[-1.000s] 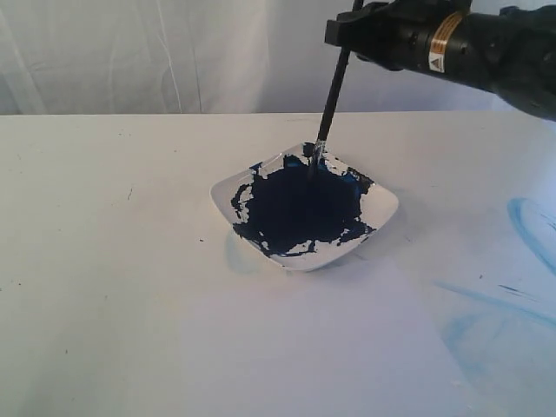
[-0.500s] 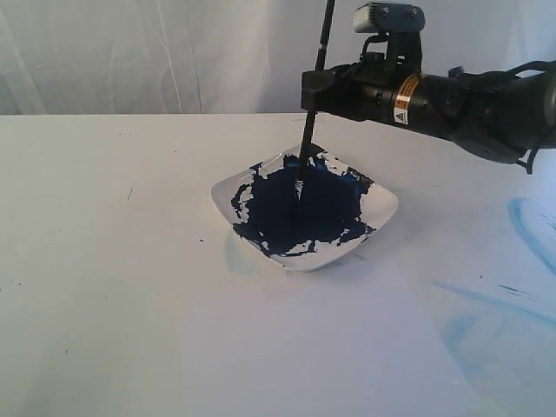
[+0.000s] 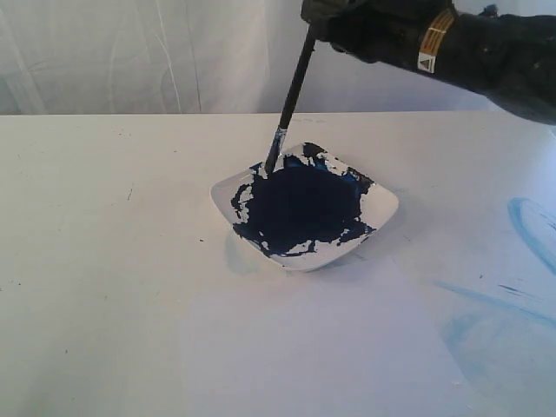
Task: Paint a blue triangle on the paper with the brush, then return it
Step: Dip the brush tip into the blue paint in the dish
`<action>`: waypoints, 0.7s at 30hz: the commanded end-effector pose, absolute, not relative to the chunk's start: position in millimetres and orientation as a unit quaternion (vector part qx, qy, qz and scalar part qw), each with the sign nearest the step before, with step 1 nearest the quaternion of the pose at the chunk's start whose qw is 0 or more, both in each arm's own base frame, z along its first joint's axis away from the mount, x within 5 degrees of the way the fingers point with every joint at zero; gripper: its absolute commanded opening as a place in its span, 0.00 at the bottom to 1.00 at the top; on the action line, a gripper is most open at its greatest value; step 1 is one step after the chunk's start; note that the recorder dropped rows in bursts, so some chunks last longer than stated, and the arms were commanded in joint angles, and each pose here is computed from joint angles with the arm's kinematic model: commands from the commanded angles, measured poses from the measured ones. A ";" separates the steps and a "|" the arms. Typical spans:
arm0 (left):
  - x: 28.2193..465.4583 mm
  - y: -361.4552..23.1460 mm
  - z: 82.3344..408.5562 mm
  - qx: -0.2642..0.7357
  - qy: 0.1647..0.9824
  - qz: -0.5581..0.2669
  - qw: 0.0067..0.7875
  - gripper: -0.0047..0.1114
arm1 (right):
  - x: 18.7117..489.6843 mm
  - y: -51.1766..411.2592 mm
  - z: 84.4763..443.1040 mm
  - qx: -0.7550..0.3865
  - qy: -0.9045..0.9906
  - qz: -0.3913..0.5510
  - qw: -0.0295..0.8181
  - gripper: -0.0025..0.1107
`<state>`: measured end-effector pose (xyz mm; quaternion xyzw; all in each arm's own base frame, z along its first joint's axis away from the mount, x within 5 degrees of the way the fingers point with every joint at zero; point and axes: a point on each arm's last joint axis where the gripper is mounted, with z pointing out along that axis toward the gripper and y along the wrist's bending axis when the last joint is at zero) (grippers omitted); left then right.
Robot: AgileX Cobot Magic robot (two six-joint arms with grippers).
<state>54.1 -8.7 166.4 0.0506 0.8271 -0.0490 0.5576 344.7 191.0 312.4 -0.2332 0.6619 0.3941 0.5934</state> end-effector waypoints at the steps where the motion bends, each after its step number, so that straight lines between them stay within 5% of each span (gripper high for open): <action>1: 53.9 -9.0 166.4 0.050 0.826 -0.052 0.559 0.04 | 339.2 192.7 307.7 -0.290 0.674 0.365 0.573 0.02; 21: 53.9 -9.0 166.4 0.050 0.826 -0.052 0.559 0.04 | 345.2 195.6 289.1 -0.309 0.689 0.349 0.555 0.02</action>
